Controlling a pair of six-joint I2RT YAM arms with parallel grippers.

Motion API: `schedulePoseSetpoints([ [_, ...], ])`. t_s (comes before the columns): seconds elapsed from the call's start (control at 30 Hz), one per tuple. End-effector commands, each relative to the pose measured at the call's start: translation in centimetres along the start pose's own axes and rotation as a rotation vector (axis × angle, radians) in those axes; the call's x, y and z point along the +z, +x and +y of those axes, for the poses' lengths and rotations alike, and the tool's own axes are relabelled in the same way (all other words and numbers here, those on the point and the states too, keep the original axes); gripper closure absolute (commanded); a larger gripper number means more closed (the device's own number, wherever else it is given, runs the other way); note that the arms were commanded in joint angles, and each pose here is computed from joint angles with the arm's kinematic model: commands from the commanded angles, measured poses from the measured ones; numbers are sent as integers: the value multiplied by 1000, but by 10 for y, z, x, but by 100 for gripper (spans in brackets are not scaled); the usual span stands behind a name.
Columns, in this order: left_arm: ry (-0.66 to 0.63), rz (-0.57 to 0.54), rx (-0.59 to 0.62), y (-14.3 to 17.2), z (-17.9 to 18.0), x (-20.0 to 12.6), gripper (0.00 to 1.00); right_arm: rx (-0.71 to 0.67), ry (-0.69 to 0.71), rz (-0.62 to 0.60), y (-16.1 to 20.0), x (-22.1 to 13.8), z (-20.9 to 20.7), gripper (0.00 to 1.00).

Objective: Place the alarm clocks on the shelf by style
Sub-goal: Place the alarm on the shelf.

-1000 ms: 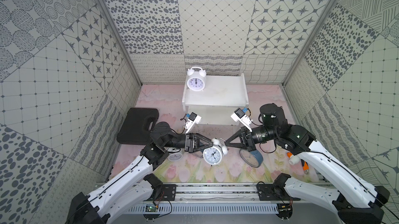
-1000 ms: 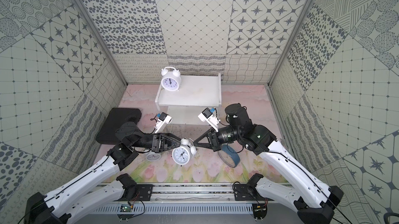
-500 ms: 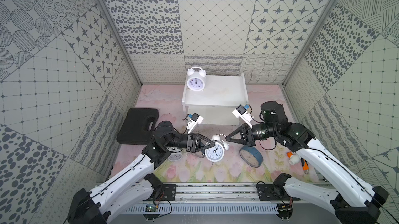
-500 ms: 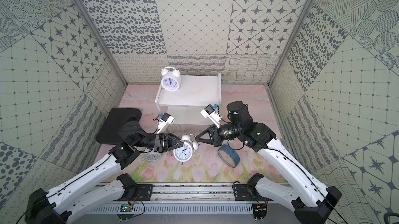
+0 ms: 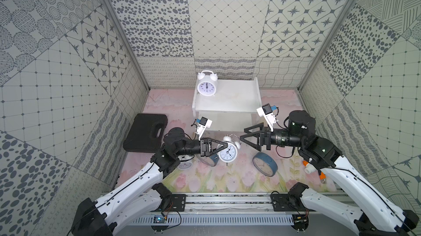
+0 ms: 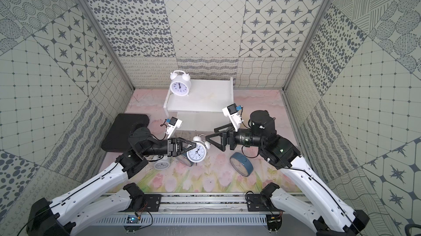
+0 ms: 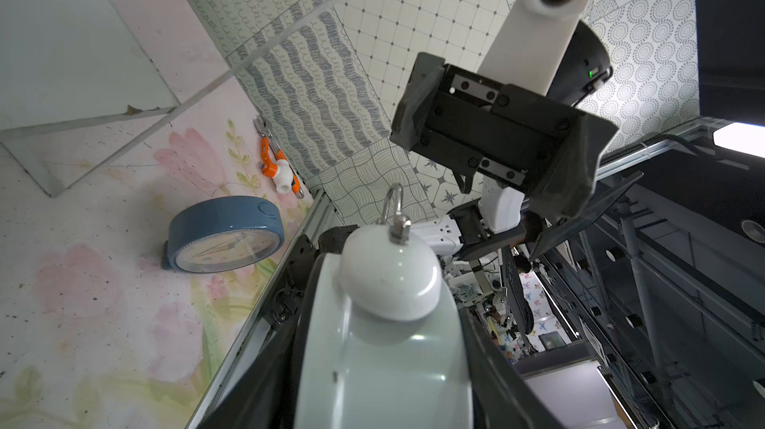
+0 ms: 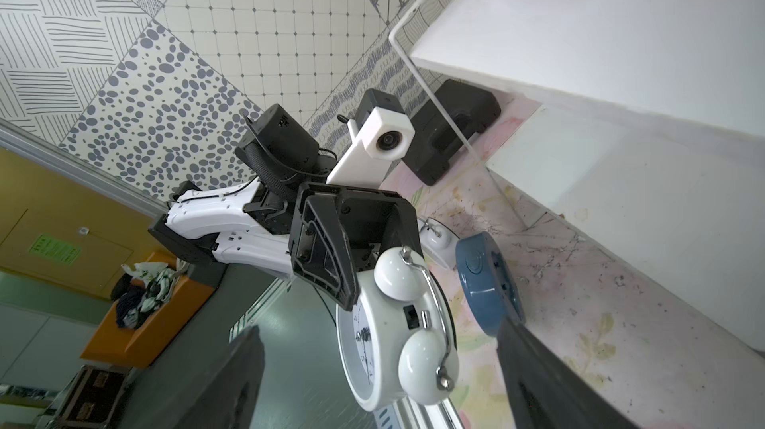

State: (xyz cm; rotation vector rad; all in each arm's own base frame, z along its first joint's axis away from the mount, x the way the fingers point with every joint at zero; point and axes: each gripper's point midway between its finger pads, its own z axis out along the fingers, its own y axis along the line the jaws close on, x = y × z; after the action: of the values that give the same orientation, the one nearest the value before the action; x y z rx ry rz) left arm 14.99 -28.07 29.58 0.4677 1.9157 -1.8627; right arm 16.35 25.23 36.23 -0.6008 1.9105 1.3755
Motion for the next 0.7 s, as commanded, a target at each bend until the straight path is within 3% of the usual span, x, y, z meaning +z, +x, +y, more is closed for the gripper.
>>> schedulePoseSetpoints([
  [0.0, 111, -234, 116, -47, -36, -5, 82, 38, -61, -158, -23, -4, 11, 6],
  [0.2, 205, -235, 100, -56, -54, -2, 82, 42, -98, -105, -7, 2, 19, 8],
  [0.4, 285, -252, 119, -62, -78, -7, 82, 55, -50, -62, 6, 11, 6, 8],
  [0.67, 324, -240, 126, -62, -92, -10, 82, 71, -74, -19, 11, 21, 7, 10],
])
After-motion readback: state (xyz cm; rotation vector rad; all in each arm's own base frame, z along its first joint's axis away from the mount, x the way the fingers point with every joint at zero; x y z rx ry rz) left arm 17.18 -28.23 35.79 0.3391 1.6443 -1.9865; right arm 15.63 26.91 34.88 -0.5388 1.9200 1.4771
